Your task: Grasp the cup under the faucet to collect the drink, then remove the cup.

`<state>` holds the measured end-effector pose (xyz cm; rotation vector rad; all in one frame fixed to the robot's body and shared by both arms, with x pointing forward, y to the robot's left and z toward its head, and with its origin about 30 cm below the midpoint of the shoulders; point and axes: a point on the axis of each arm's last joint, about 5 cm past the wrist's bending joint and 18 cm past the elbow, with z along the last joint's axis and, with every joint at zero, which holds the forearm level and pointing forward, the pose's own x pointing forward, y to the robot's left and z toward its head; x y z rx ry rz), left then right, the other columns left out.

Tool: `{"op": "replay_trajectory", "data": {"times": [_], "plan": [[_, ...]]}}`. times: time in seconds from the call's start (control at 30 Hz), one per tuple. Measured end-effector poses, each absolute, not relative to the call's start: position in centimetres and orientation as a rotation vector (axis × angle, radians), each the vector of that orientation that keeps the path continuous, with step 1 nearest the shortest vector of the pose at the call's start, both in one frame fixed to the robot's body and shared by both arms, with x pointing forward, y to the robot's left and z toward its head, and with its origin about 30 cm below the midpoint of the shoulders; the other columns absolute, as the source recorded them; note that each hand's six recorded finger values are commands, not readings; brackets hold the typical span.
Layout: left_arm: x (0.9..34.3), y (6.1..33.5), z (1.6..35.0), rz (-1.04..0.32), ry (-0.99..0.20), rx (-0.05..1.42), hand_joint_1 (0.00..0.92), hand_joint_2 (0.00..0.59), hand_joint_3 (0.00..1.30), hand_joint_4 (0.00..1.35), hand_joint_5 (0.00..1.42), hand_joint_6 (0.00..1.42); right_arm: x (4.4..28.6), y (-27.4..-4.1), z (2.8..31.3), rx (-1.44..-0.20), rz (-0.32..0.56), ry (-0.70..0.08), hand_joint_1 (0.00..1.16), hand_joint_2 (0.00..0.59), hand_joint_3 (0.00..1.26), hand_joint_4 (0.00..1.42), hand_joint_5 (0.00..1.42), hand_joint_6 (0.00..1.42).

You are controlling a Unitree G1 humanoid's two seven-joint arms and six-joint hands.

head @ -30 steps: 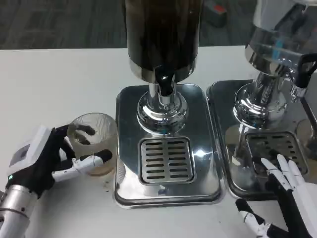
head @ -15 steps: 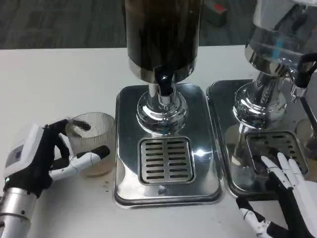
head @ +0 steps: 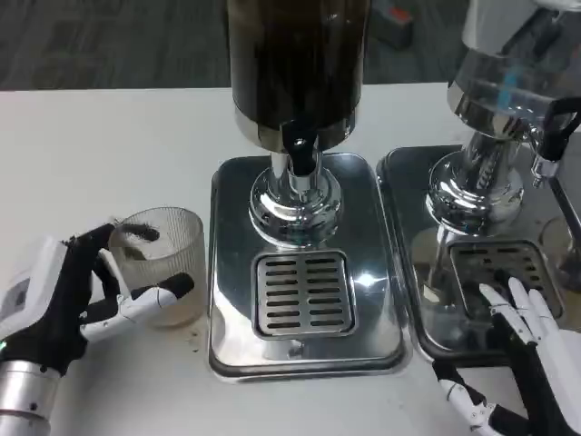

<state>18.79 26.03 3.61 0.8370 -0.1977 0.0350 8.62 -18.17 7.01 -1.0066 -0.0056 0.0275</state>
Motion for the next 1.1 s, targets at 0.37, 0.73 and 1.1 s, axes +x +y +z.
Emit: {"op": "replay_trajectory", "data": {"times": [0.37,0.73,1.1], "plan": [[18.9,25.3,4.9,0.031,-0.344,0.789,0.363,0.078,0.65,0.88,1.06,1.40,8.4,-18.2,7.0,-0.999,0.027,0.004,0.43,0.366,0.14,0.00,0.00,0.23],[19.5,23.8,5.0,-0.019,-0.374,0.763,0.364,0.078,0.65,0.88,1.06,1.40,8.3,-18.0,7.0,-0.977,0.019,0.008,0.42,0.367,0.14,0.01,0.00,0.23],[20.6,22.1,4.1,-0.103,-0.325,0.789,0.364,0.078,0.65,0.88,1.06,1.40,7.8,-17.3,7.7,-0.943,-0.004,-0.012,0.41,0.374,0.15,0.02,0.00,0.23]]}}
